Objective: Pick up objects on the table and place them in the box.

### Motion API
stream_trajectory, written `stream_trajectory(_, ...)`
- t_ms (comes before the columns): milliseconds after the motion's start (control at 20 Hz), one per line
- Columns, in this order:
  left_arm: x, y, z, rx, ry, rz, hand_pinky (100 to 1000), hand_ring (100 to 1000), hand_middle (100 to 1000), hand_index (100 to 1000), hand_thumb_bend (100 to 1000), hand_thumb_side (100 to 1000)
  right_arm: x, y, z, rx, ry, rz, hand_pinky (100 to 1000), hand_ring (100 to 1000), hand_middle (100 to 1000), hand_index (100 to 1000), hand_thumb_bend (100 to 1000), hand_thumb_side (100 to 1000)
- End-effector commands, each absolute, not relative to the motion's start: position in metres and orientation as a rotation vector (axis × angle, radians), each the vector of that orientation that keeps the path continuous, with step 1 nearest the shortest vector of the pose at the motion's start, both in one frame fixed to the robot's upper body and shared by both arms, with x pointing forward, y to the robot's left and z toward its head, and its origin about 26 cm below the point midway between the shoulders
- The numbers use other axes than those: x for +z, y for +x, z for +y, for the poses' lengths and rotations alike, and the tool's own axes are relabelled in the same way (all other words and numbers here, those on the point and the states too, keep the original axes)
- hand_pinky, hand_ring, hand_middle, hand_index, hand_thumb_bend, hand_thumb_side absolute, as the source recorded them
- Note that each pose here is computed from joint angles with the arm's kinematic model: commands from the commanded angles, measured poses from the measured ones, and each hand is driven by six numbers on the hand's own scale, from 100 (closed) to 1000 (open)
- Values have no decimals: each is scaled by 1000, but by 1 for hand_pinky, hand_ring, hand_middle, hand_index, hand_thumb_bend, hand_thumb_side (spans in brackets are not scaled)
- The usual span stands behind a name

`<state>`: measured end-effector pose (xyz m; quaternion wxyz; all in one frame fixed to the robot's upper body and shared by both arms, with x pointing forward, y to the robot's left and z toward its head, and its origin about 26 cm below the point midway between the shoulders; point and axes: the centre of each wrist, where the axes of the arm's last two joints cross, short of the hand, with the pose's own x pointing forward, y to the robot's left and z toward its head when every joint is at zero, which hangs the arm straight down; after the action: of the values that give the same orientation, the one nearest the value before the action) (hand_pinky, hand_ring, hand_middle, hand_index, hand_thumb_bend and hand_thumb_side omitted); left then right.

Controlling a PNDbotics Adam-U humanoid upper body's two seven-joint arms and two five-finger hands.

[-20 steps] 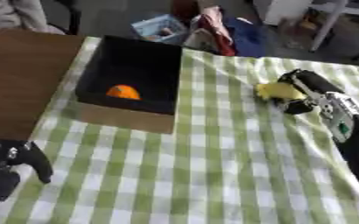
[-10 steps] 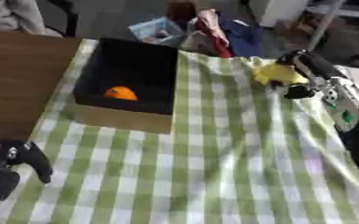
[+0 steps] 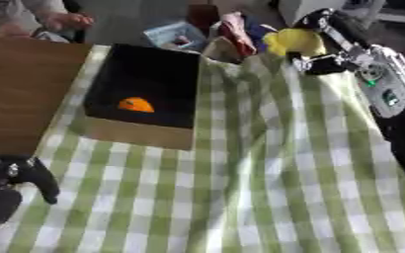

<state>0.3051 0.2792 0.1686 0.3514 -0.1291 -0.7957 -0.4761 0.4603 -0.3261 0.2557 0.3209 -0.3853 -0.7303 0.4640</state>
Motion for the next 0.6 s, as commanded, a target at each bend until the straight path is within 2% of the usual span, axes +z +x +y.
stream_trajectory(50, 175, 304, 283, -1253, -321, -2061, 642, 552, 562, 703, 100, 747, 280, 458, -314, 1231, -992, -1996, 745, 659, 393, 533, 100, 100)
stream_trajectory(600, 175, 305, 281, -1263, -345, -2053, 642, 552, 563, 703, 100, 747, 288, 467, -251, 1292, -832, -2124, 738, 644, 383, 525, 100, 100)
